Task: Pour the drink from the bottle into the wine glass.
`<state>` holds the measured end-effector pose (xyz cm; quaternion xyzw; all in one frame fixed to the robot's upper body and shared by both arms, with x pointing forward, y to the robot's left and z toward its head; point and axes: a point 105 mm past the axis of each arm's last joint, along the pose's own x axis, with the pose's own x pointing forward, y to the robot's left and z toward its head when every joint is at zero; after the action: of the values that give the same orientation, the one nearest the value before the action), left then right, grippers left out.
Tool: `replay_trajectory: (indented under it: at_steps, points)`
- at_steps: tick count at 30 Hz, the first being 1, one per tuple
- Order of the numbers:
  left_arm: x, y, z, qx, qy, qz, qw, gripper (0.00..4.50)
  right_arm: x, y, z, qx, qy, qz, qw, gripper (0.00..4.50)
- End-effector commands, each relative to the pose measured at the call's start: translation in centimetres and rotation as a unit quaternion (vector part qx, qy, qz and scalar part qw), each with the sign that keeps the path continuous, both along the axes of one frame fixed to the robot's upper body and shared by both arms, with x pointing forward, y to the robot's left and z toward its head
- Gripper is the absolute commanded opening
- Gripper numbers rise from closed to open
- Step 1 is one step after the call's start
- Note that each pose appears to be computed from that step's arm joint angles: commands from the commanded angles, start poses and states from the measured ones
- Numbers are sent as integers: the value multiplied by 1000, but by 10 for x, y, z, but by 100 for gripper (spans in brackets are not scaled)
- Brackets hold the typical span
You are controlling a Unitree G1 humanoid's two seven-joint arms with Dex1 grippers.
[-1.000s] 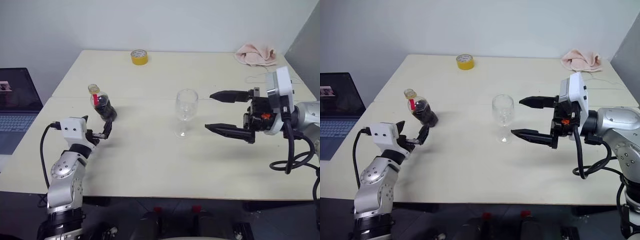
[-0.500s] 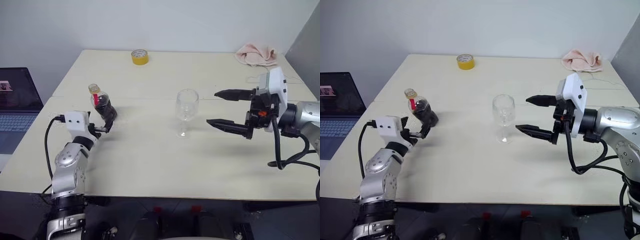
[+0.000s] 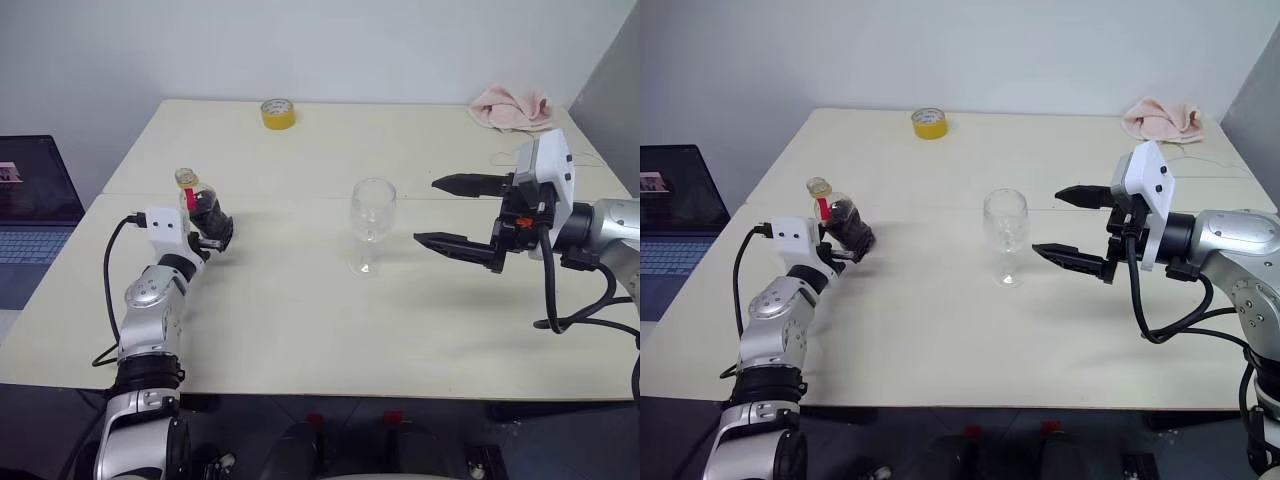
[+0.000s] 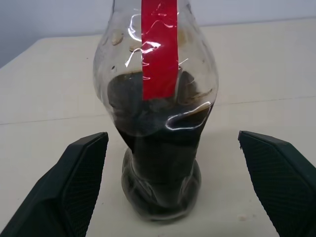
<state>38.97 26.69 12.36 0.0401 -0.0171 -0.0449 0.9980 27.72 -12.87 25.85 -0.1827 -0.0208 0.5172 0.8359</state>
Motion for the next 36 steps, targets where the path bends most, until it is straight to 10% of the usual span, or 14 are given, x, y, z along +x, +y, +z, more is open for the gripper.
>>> replay_trajectory:
  at_steps: [1,7,19,36]
  points:
    - [6,1,12,20,-22,-9,1000,450,-4,1,12,-9,-28,2,1000,447]
    - [15,-2,17,6,-41,-10,999,450,-4,-1,11,-11,-25,-4,1000,447]
    - [20,-4,20,9,-53,-12,998,99,-2,-3,10,-14,-26,-14,999,450]
    - [21,-116,139,149,-162,-183,958,77,0,-21,5,-13,-22,-50,998,450]
